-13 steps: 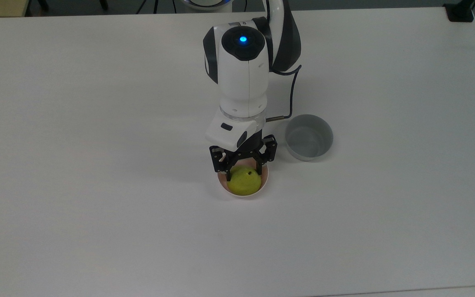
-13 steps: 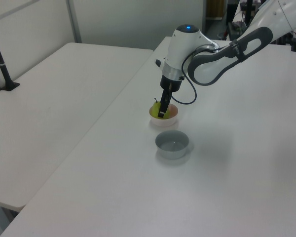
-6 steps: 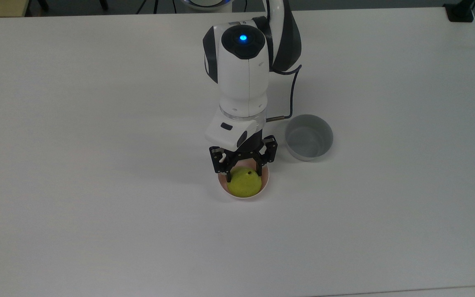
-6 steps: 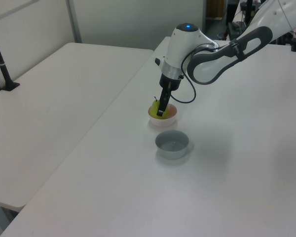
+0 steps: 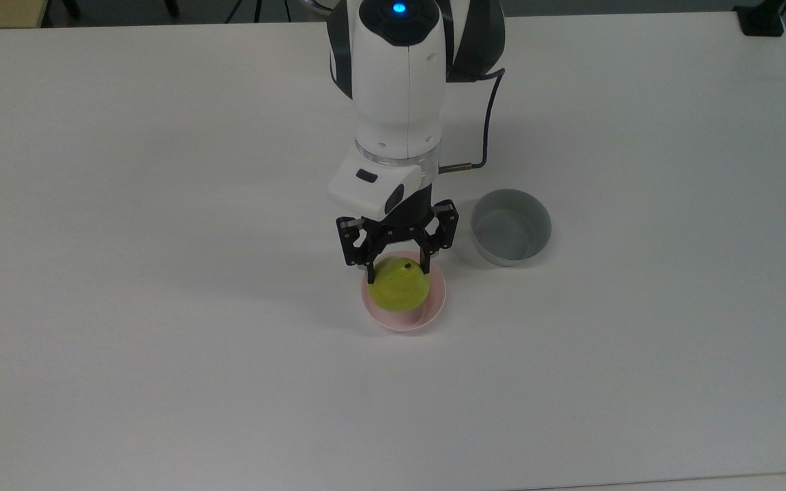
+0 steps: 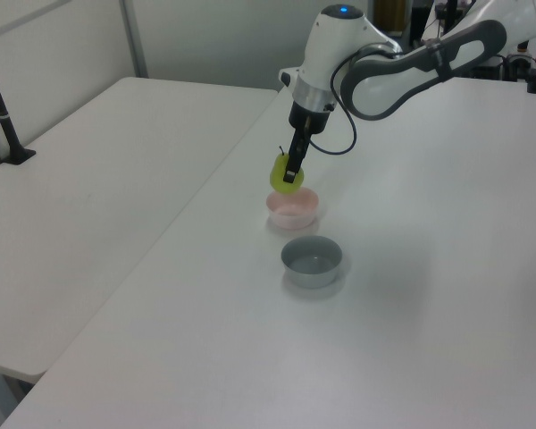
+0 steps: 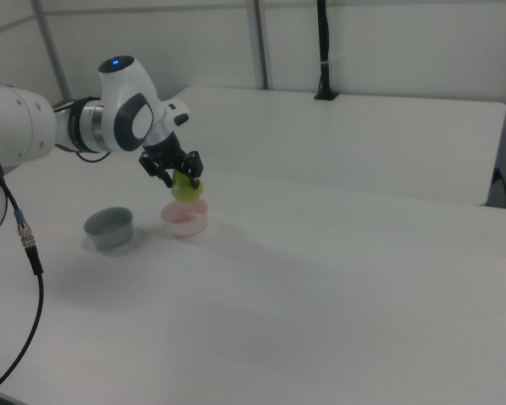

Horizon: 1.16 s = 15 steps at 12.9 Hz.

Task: Pick up a pear from the bowl
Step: 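Lift the pear out of the pink bowl and carry it away from the bowls, then lower the pear onto the table and open the gripper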

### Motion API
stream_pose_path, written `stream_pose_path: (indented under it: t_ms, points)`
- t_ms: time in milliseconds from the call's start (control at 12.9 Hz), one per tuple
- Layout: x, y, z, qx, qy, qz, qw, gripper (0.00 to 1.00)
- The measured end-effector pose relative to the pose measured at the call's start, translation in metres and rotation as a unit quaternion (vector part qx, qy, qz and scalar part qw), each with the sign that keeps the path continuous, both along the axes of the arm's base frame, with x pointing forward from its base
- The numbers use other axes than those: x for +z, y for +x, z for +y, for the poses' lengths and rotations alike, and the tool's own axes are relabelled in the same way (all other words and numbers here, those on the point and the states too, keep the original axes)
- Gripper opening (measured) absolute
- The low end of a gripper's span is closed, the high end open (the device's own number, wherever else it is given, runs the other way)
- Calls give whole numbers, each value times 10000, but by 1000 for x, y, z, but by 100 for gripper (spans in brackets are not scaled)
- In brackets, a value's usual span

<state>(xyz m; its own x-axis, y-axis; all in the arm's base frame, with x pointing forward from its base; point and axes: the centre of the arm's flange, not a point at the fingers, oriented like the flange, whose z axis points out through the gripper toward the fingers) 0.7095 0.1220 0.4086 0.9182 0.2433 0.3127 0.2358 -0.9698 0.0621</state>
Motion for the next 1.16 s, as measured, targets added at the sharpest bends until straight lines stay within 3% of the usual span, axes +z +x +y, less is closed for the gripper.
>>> stream_pose_path:
  t_ms: [155,621,853,1164]
  points:
    - [9,0,-15,-116,-35,5,9999,72]
    - [30,9,-124,-847,-54,-156,9963,72]
    - [16,12,-168,-975,-107,-206,9950,72]
    - [-29,24,-179,-959,-100,-374,9946,72]
